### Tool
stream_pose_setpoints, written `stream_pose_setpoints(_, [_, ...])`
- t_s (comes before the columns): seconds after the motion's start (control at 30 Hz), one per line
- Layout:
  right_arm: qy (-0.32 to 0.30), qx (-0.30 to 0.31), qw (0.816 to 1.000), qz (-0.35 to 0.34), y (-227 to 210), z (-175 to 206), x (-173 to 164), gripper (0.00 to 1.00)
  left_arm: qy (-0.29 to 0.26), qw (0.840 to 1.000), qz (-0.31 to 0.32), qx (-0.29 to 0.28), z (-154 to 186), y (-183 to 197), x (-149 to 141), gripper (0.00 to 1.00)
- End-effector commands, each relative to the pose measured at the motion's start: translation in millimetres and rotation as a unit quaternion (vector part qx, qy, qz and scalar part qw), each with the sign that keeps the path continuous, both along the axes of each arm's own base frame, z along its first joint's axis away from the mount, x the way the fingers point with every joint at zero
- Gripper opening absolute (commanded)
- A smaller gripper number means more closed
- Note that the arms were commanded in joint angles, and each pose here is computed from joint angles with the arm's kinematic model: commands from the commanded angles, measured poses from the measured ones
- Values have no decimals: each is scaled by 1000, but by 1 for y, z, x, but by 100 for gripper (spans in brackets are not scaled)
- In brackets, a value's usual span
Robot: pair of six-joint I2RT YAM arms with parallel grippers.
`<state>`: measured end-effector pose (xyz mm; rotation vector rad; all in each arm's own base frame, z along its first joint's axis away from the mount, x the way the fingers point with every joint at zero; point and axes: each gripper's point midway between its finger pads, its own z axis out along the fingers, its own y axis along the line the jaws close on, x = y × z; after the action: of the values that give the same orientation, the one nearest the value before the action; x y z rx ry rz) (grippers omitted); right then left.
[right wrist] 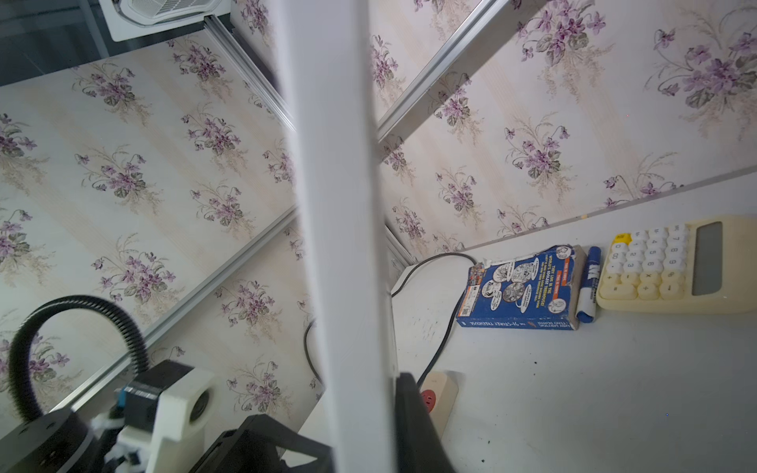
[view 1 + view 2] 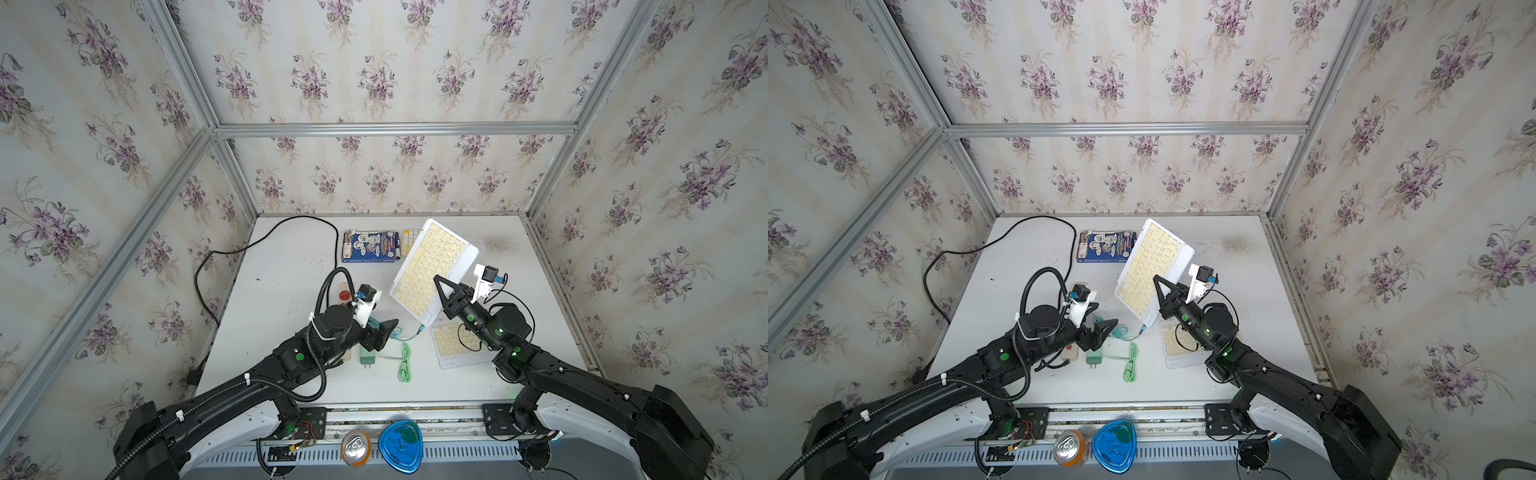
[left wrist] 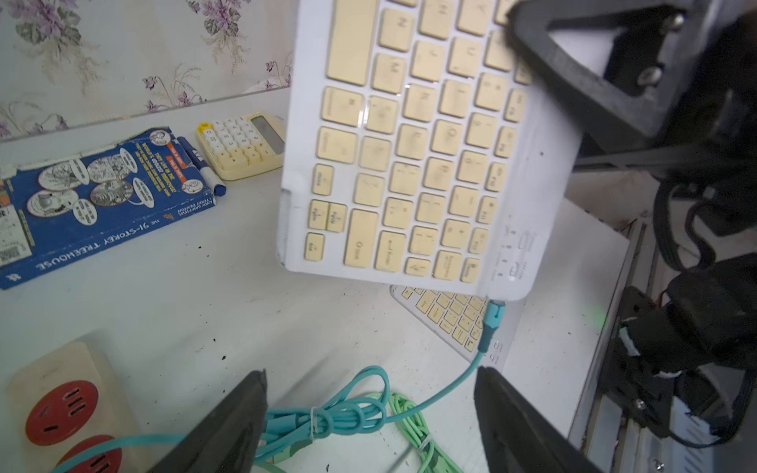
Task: Unplug the wireless keyboard
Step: Remove the power cord from the keyboard.
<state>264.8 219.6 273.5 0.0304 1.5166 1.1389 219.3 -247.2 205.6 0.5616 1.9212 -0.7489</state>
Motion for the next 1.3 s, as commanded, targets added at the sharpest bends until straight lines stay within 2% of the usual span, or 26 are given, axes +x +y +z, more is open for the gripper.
stream_pose_setpoints(0.0, [-30, 24, 999, 4, -1, 25, -3, 10, 39, 990, -57, -122, 44, -19, -19, 81])
stream_pose_setpoints(0.1, [-31, 29, 999, 4, -2, 27, -4, 6, 50, 985, -42, -159, 60, -15, -19, 82])
stream_pose_setpoints(0.2, [-28, 38, 999, -1, -5, 26, -4, 4, 44, 985, -55, -160, 65, -16, -23, 82])
stream_pose_setpoints(0.33, [-19, 80, 996, -20, -18, 29, -5, 1, 31, 993, -42, -103, 52, -14, -15, 82])
stream_pose_setpoints(0.43, [-14, 117, 992, -49, -34, 38, -4, 0, 13, 996, -60, -66, 55, -18, -15, 80])
stream_pose_setpoints(0.57, [-1, 139, 987, -80, -48, 51, -2, 0, -26, 996, -76, -30, 56, -23, -16, 78])
stream_pose_setpoints(0.77, [0, 159, 984, -79, -52, 65, -6, 0, -91, 988, -103, 71, 35, -52, -34, 77])
stream_pose_setpoints(0.93, [9, 177, 981, -78, -54, 60, -8, 0, -73, 988, -88, 100, 22, -57, -25, 76])
stream_pose_setpoints(1.1, [16, 186, 980, -74, -51, 60, -11, 0, -63, 986, -102, 114, 12, -66, -25, 70])
stream_pose_setpoints(1.27, [21, 192, 979, -69, -41, 57, -13, 0, -59, 984, -121, 121, 9, -73, -28, 57])
